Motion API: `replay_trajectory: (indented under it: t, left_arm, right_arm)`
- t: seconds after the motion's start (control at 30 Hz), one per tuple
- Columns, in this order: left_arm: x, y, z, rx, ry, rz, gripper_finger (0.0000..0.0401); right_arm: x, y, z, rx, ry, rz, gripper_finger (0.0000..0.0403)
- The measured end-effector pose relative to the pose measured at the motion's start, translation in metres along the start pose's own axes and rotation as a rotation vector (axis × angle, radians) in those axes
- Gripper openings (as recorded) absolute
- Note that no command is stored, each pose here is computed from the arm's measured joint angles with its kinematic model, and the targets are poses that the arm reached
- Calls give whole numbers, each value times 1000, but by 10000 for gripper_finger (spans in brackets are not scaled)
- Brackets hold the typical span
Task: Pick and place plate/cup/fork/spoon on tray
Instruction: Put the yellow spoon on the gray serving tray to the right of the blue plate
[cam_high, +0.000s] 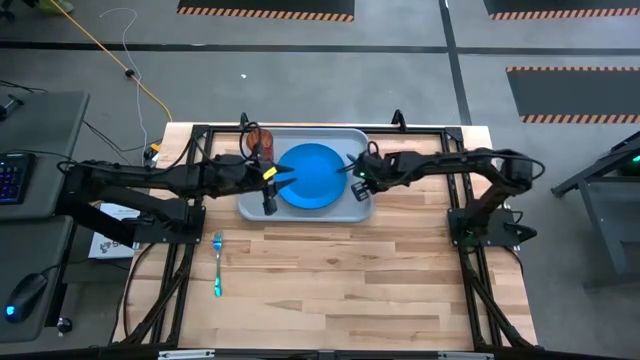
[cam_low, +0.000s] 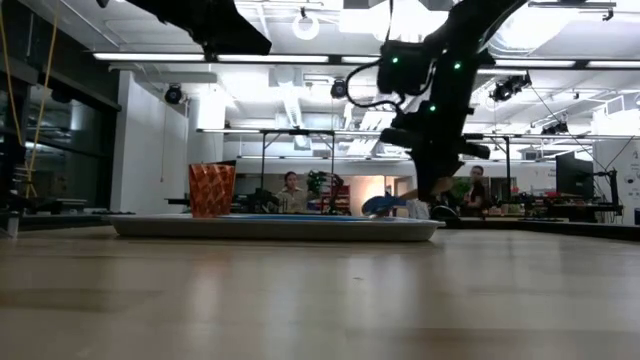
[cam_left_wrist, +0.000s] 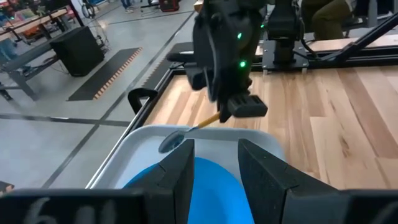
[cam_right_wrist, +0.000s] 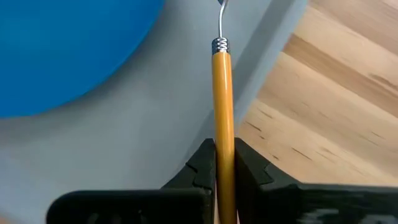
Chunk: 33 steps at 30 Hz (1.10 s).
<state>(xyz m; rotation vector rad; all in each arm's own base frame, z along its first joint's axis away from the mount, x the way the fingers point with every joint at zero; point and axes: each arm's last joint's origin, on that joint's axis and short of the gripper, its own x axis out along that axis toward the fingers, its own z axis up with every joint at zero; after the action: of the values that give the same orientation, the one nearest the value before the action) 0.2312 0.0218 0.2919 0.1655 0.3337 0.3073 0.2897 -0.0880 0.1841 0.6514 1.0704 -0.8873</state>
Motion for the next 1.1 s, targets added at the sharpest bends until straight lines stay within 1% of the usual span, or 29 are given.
replay_trajectory:
  t: [0.13, 0.4, 0.67, 1.1]
  left_arm:
    - [0, -1, 0, 1, -3, -4, 115]
    - [0, -1, 0, 0, -3, -4, 115]
    - [0, -1, 0, 1, -2, -3, 115]
    - [0, -1, 0, 0, -2, -3, 115]
  right_arm:
    - [8, 6, 3, -14, 21, -4, 10]
    - [7, 11, 1, -19, 17, 5, 10]
    - [5, 20, 0, -27, -23, 45, 10]
    - [4, 26, 7, -37, -89, 106, 10]
